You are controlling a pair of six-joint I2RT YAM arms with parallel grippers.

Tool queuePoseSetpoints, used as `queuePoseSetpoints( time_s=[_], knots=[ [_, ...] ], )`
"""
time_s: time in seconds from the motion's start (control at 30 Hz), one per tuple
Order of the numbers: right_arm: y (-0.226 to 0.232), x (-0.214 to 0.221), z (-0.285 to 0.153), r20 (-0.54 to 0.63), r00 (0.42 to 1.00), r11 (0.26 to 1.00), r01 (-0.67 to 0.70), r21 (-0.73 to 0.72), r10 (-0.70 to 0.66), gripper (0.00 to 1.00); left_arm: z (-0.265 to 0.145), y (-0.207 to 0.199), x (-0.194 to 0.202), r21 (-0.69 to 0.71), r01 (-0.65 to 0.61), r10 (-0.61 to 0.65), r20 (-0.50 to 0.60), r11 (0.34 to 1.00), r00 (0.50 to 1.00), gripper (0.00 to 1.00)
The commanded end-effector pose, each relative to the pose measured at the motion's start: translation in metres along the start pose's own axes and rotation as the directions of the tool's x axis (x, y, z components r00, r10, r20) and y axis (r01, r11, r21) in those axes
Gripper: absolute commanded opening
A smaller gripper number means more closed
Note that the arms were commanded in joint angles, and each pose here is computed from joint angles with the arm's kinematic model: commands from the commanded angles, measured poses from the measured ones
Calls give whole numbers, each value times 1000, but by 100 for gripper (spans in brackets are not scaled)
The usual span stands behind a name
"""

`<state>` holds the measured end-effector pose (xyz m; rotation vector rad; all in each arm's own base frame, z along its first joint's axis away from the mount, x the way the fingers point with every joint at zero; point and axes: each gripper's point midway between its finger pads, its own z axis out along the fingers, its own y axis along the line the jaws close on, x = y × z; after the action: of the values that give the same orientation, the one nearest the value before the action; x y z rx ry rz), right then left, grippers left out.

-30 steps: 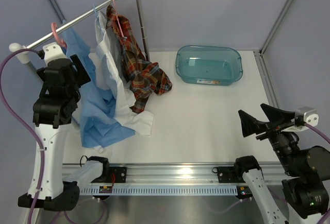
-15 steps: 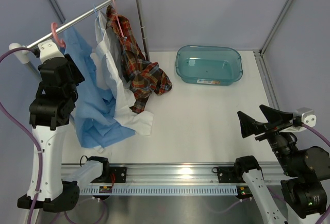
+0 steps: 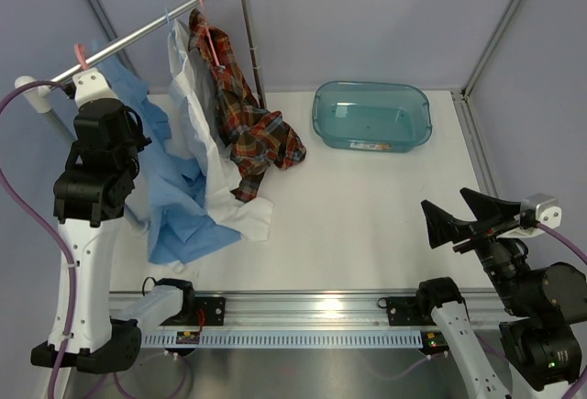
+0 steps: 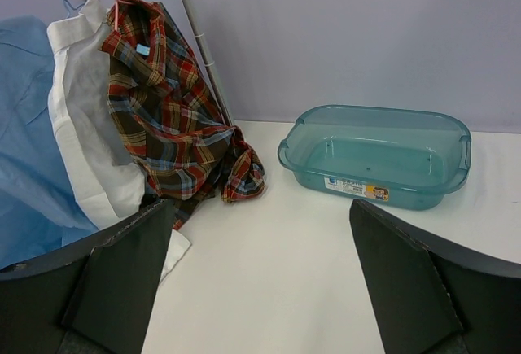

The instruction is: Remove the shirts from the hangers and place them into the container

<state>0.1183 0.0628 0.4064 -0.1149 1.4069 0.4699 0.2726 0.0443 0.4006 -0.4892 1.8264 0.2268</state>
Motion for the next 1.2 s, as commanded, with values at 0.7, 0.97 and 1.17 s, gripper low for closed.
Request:
queuePoseSetpoints(
  time_s=[0.7, 0.97, 1.17],
  knots=[
    [8, 3, 1, -7, 1000, 998, 11, -55, -12, 99, -98, -37, -17, 472, 75, -127, 80, 878, 989, 0],
    [13, 5, 3, -16, 1000, 997, -9, -80, 8, 99, -128, -35, -34, 542, -3, -107, 170, 840, 980, 0],
    [13, 5, 0, -15, 1000, 997, -7, -80, 6, 100, -142, -45, -28, 619, -40, -83, 170, 785, 982, 0]
  ],
)
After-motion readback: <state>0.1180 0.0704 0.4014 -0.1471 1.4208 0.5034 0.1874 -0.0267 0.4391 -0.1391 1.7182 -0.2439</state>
